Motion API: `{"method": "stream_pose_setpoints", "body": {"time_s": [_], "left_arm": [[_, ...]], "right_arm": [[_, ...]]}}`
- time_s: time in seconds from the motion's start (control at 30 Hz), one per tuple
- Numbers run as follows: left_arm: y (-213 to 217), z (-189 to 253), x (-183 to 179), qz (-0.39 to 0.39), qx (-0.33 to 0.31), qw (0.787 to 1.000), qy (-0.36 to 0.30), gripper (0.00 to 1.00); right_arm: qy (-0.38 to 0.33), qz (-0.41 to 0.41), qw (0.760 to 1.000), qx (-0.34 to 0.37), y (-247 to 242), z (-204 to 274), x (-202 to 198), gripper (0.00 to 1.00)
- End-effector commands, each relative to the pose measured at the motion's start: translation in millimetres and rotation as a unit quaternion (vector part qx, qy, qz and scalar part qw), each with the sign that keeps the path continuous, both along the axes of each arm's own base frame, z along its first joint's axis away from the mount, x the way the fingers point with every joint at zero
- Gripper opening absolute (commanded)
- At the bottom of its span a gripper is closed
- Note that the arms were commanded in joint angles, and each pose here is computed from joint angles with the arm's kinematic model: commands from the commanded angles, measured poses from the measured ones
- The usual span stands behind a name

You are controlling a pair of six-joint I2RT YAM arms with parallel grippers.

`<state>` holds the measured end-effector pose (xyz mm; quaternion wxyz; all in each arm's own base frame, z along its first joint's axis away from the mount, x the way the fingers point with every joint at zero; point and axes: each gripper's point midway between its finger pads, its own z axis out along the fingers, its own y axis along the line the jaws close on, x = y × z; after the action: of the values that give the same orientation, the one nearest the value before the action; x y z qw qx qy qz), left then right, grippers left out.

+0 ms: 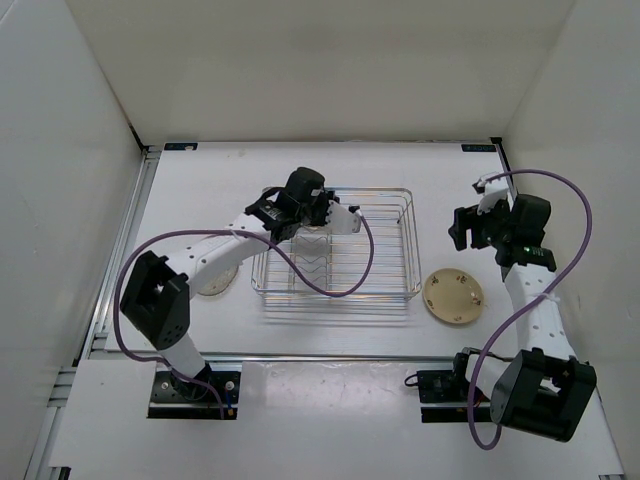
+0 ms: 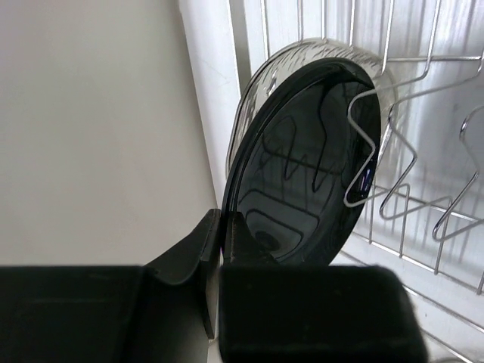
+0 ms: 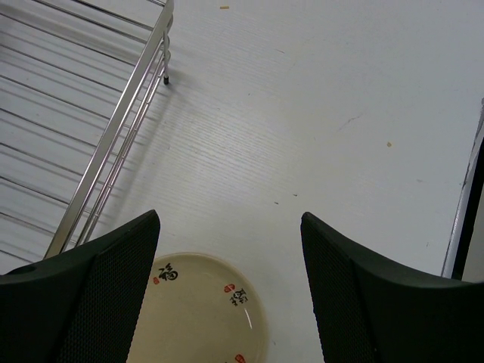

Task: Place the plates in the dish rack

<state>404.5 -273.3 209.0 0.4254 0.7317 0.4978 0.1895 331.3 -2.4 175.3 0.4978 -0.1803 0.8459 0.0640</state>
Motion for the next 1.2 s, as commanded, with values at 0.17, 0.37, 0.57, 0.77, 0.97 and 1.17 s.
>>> {"method": "stream_pose_setpoints", "body": {"time_s": [0.17, 0.37, 0.57, 0.77, 0.97, 1.17], "left_arm": [[-26.4, -2.1, 4.0, -0.022, -0.036, 0.999, 0.017, 0.1], [-33.8, -8.2, 11.4, -0.025, -0.048, 0.998, 0.03, 0.1], [-40.4, -12.3, 20.0, -0.023, -0.059, 0.997, 0.04, 0.1], [-41.9, -13.1, 21.6, -0.02, -0.062, 0.997, 0.042, 0.1], [-35.0, -28.8, 10.7, -0.017, -0.055, 0.996, 0.066, 0.1], [-24.3, -37.3, 8.5, -0.01, -0.041, 0.996, 0.073, 0.1]], "right_arm": [[-0.03, 0.007, 0.999, 0.012, 0.4, 15.0, -0.4, 0.79], [-0.03, 0.005, 0.999, 0.021, -1.2, 14.7, -3.2, 0.79], [-0.035, 0.008, 0.999, 0.025, -0.9, 18.1, -4.4, 0.79], [-0.036, 0.003, 0.999, 0.027, -5.3, 18.5, -4.7, 0.79], [-0.04, -0.002, 0.999, 0.033, -8.6, 21.9, -6.3, 0.79], [-0.044, -0.009, 0.998, 0.038, -12.5, 25.0, -7.6, 0.79]]}}
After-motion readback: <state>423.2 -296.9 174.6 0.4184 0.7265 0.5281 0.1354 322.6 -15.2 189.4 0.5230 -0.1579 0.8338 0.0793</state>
